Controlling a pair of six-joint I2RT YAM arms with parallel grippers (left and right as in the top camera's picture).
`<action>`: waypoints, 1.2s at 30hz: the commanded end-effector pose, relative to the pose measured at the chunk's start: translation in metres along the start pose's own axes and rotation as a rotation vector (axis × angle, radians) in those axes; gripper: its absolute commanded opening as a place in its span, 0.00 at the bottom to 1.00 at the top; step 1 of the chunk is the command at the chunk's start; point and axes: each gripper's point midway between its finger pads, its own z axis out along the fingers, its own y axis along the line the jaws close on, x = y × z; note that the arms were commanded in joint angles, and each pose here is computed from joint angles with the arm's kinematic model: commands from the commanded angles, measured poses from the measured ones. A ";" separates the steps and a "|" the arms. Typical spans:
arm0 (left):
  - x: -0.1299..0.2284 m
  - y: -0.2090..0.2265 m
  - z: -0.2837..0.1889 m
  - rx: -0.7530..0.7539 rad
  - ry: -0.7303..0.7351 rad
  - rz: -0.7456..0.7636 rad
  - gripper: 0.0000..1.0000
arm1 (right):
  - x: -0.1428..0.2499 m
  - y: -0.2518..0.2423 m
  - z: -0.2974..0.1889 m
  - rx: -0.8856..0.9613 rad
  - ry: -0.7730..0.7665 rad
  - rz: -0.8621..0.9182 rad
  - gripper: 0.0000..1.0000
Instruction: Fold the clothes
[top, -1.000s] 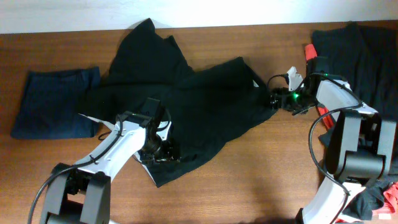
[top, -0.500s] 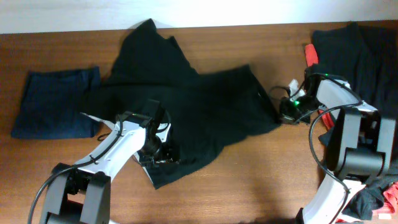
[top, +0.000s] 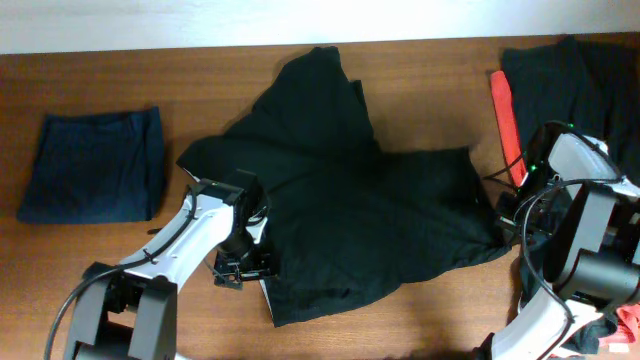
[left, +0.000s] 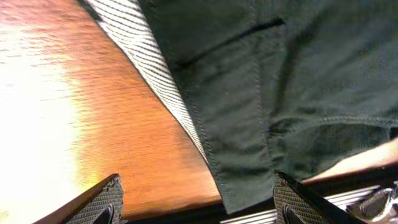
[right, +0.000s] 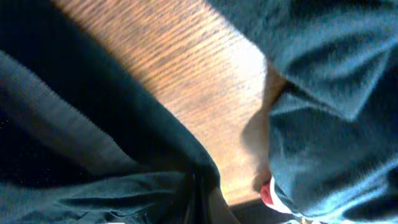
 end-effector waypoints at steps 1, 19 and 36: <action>-0.028 0.016 -0.008 0.009 -0.095 -0.062 0.77 | 0.003 -0.004 -0.017 0.021 -0.081 0.007 0.04; -0.106 0.013 -0.033 0.138 -0.407 -0.137 0.78 | -0.062 0.147 -0.175 -0.406 -0.686 -0.511 0.70; -0.096 0.015 -0.029 0.128 -0.364 -0.149 0.78 | -0.063 0.368 -0.091 -0.455 -0.816 -0.958 0.52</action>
